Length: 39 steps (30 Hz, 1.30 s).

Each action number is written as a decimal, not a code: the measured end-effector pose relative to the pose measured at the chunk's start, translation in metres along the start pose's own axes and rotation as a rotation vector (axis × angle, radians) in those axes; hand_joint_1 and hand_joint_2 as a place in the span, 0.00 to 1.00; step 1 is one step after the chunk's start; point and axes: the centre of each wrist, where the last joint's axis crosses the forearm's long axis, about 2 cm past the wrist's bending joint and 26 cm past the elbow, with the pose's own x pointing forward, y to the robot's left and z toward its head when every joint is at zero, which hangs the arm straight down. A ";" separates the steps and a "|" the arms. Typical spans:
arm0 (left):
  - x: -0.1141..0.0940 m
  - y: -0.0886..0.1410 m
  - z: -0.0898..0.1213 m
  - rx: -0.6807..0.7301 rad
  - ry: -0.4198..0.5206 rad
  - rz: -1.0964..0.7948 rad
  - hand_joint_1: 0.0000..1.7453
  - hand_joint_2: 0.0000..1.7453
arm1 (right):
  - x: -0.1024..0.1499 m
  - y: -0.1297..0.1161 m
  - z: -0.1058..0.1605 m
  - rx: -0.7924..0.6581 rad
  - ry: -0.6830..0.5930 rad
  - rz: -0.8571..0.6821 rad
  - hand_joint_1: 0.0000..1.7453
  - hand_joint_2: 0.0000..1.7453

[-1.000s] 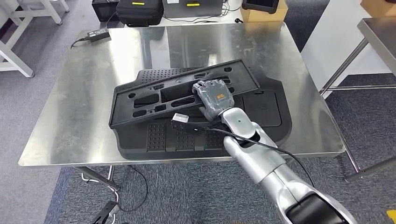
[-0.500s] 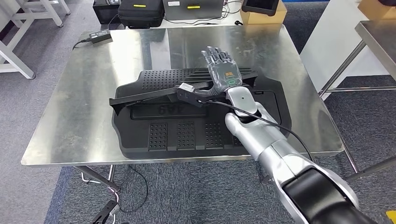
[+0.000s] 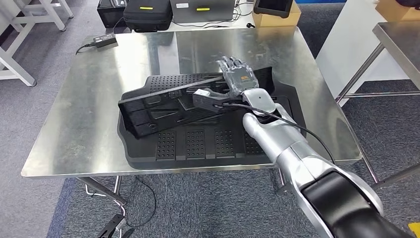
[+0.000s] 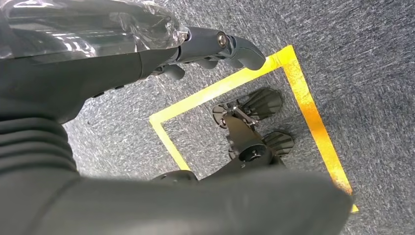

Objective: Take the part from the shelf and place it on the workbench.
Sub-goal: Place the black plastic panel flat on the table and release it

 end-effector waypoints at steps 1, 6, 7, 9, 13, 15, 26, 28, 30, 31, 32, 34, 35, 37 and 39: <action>0.000 0.000 0.000 0.000 0.001 -0.001 0.00 0.00 | 0.001 0.000 0.000 0.031 -0.007 0.007 0.00 0.00; 0.002 0.000 0.000 -0.001 0.005 -0.006 0.00 0.00 | 0.007 0.000 -0.002 0.112 -0.033 0.020 0.00 0.00; 0.002 0.000 0.000 -0.001 0.005 -0.007 0.00 0.00 | 0.008 0.000 -0.002 0.113 -0.035 0.018 0.00 0.00; 0.002 0.000 0.000 -0.001 0.005 -0.008 0.00 0.00 | 0.010 -0.001 -0.002 0.111 -0.040 0.011 0.00 0.00; 0.002 0.000 0.000 -0.001 0.004 -0.007 0.00 0.00 | 0.012 -0.001 -0.002 0.108 -0.045 0.005 0.00 0.00; 0.002 0.000 0.000 -0.001 0.004 -0.006 0.00 0.00 | 0.012 -0.001 -0.002 0.108 -0.045 0.005 0.00 0.00; 0.001 0.001 0.000 0.010 -0.004 0.005 0.00 0.00 | 0.019 -0.006 -0.003 -0.027 -0.062 -0.077 0.00 0.00; 0.000 0.001 0.000 0.015 -0.007 0.014 0.00 0.00 | 0.017 -0.010 -0.003 -0.175 -0.054 -0.126 0.00 0.00; -0.003 0.001 0.001 0.022 -0.003 0.020 0.00 0.00 | 0.010 -0.018 -0.003 -0.335 -0.035 -0.178 0.00 0.00; -0.005 0.001 0.001 0.025 0.001 0.022 0.00 0.00 | 0.003 -0.024 -0.003 -0.389 -0.024 -0.199 0.00 0.00; -0.007 0.001 0.001 0.027 0.005 0.023 0.00 0.00 | -0.004 -0.030 -0.004 -0.423 -0.014 -0.214 0.00 0.00; -0.010 0.000 0.001 0.033 0.012 0.027 0.00 0.00 | -0.016 -0.040 -0.004 -0.460 0.007 -0.235 0.00 0.00; -0.011 0.000 0.001 0.038 0.015 0.029 0.00 0.00 | -0.022 -0.043 -0.003 -0.476 0.025 -0.247 0.00 0.00; -0.011 0.001 0.002 0.056 0.016 0.033 0.00 0.00 | -0.038 -0.048 -0.001 -0.506 0.087 -0.290 0.00 0.00; -0.014 0.001 0.002 0.075 0.015 0.038 0.00 0.00 | -0.070 -0.054 0.005 -0.527 0.184 -0.357 0.00 0.00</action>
